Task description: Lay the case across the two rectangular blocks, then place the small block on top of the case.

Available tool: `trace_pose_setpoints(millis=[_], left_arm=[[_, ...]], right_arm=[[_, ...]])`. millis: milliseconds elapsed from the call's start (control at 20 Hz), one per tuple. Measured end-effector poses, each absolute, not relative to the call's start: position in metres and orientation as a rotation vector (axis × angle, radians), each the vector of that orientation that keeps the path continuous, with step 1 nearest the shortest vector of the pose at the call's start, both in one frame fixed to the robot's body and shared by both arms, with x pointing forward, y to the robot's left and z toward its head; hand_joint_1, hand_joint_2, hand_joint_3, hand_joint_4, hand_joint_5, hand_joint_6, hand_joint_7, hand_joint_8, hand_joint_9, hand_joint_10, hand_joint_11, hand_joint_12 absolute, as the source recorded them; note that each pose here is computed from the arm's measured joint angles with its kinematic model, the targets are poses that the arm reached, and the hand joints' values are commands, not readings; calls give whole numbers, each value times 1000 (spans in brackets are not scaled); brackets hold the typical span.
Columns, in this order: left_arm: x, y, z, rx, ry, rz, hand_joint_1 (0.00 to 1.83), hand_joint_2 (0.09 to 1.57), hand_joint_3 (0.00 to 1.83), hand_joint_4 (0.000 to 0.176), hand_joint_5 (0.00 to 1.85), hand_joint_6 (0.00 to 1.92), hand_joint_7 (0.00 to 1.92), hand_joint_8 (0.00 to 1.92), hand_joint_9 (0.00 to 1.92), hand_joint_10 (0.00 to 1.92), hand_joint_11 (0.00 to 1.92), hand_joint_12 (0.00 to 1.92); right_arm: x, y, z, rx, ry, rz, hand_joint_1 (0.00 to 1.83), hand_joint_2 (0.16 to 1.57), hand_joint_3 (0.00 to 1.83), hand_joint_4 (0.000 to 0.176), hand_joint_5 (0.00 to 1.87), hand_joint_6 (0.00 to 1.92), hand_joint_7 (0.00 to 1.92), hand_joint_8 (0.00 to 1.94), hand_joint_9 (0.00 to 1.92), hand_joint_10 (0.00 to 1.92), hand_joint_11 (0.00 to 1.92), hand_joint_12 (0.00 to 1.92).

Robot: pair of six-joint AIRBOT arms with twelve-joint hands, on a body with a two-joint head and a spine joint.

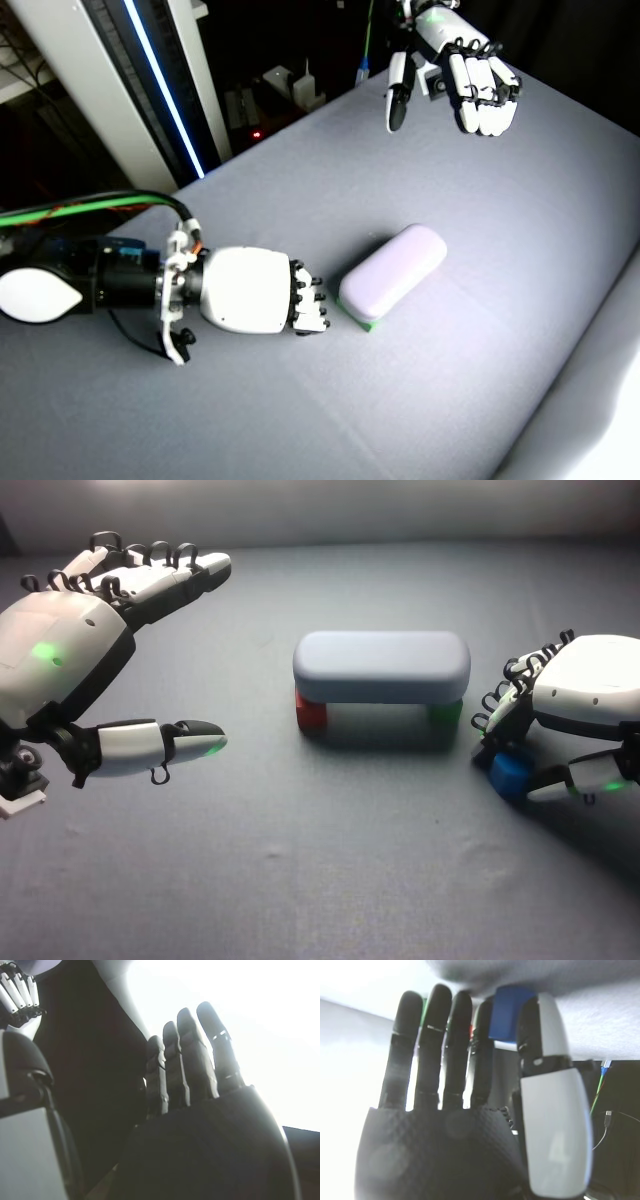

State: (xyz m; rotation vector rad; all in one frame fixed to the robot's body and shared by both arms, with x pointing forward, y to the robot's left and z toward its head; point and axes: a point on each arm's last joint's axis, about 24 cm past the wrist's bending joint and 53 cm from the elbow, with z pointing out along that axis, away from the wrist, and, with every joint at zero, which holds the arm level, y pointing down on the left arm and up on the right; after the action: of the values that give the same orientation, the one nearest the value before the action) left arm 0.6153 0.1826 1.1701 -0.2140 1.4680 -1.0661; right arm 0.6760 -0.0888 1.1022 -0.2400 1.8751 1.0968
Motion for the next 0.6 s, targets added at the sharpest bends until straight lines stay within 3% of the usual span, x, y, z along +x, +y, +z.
trace_pose_setpoints(millis=[50, 100, 250, 300, 500, 550, 600], left_arm=[[615, 183, 1170, -214, 1468, -1066, 967, 893, 0, 39, 321, 3, 375, 7, 373, 7, 0, 930], [615, 182, 1170, -216, 1468, -1067, 969, 891, 0, 46, 323, 3, 382, 9, 377, 8, 0, 930], [615, 181, 1168, -220, 1472, -1071, 948, 891, 0, 55, 323, 0, 401, 10, 394, 10, 0, 977], [615, 182, 1168, -224, 1470, -1070, 940, 897, 2, 60, 320, 0, 391, 4, 391, 7, 0, 971], [616, 183, 1168, -231, 1470, -1071, 912, 909, 4, 61, 310, 2, 379, 0, 386, 2, 0, 930], [616, 183, 1168, -232, 1469, -1071, 912, 916, 6, 52, 304, 0, 360, 0, 383, 1, 0, 929], [615, 184, 1167, -232, 1469, -1070, 935, 920, 4, 39, 297, 0, 341, 0, 372, 0, 0, 910]], right_arm=[[676, -89, 1102, -239, 1874, 1098, 1201, 1126, 7, 0, 889, 1038, 1016, 858, 828, 914, 649, 1457], [676, -89, 1103, -240, 1873, 1100, 1203, 1145, 3, 0, 855, 1094, 975, 1055, 824, 932, 650, 1460], [674, -86, 1103, -246, 1874, 1102, 1214, 1140, 1, 0, 890, 1034, 974, 1138, 850, 1126, 670, 1599], [673, -85, 1103, -253, 1874, 1104, 1239, 1104, 0, 0, 946, 974, 1081, 950, 953, 1124, 797, 1571], [672, -83, 1105, -242, 1873, 1125, 1263, 1071, 0, 0, 984, 872, 1183, 822, 1077, 1024, 870, 1549], [672, -83, 1108, -237, 1866, 1140, 1244, 1083, 3, 0, 957, 969, 1148, 818, 981, 926, 699, 1525], [670, -82, 1113, -236, 1854, 1159, 1245, 1092, 1, 0, 951, 946, 1109, 937, 984, 1092, 762, 1615]])
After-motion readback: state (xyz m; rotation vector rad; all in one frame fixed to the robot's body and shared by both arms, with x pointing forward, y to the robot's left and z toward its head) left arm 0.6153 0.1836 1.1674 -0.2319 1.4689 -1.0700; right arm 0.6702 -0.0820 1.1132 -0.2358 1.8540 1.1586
